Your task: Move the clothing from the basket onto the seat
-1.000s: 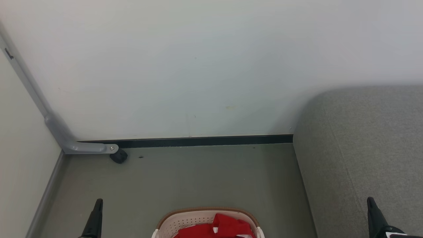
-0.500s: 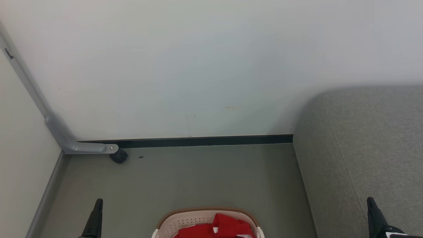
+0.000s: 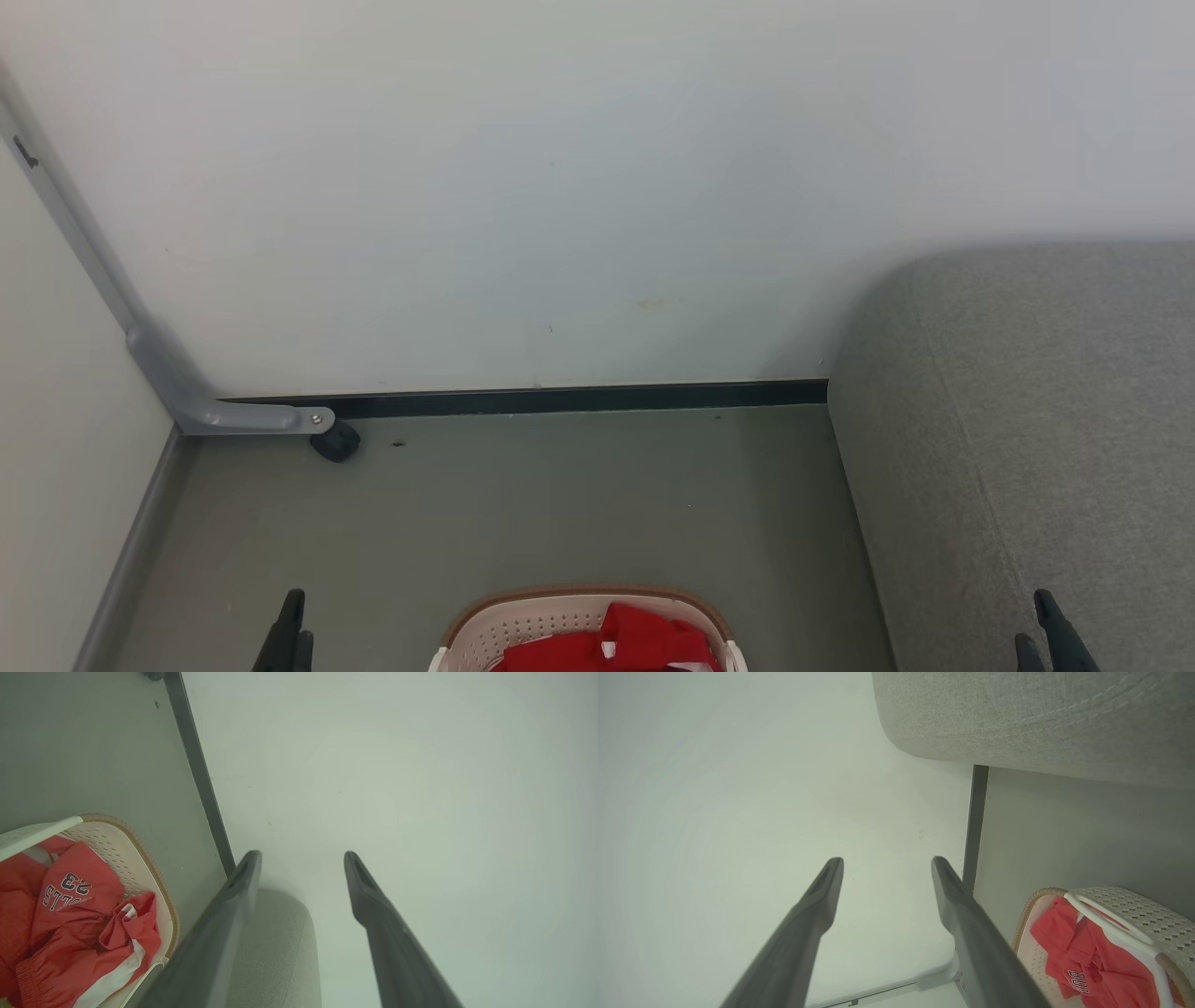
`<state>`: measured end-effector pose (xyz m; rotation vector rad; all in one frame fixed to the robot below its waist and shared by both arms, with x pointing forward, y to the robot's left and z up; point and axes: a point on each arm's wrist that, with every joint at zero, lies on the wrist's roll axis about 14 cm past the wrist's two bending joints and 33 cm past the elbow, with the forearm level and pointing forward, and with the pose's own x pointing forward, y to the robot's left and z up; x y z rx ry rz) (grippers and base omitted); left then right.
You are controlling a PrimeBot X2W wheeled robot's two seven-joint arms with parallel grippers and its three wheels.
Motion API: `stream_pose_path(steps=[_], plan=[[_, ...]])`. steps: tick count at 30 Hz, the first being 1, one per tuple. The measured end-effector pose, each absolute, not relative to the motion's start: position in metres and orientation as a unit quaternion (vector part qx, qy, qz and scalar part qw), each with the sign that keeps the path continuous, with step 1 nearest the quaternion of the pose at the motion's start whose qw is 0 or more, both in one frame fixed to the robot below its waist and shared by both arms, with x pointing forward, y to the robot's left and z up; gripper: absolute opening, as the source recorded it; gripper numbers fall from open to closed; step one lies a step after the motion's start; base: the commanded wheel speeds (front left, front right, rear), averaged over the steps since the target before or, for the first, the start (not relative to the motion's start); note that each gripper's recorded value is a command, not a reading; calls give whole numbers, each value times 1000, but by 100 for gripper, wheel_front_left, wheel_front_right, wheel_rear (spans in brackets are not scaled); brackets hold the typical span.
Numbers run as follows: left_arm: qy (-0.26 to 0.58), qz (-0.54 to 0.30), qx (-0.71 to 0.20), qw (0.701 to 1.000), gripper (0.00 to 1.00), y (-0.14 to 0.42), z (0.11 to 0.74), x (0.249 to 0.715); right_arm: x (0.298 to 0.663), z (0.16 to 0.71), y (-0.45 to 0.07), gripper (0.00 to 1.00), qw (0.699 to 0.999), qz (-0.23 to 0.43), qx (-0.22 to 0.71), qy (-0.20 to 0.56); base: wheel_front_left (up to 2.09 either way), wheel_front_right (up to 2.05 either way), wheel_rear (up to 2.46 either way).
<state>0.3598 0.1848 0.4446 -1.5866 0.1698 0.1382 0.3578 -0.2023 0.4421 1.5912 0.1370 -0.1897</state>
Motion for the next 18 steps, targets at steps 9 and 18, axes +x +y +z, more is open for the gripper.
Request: stream_pose_path(steps=[9,18], plan=[[73,57,-709,699,100,179,448,362,359,446,-204,100,696,-82,711,56,0,0,0],[67,55,-702,707,100,175,452,364,362,451,-208,100,717,-81,691,50,0,0,0]])
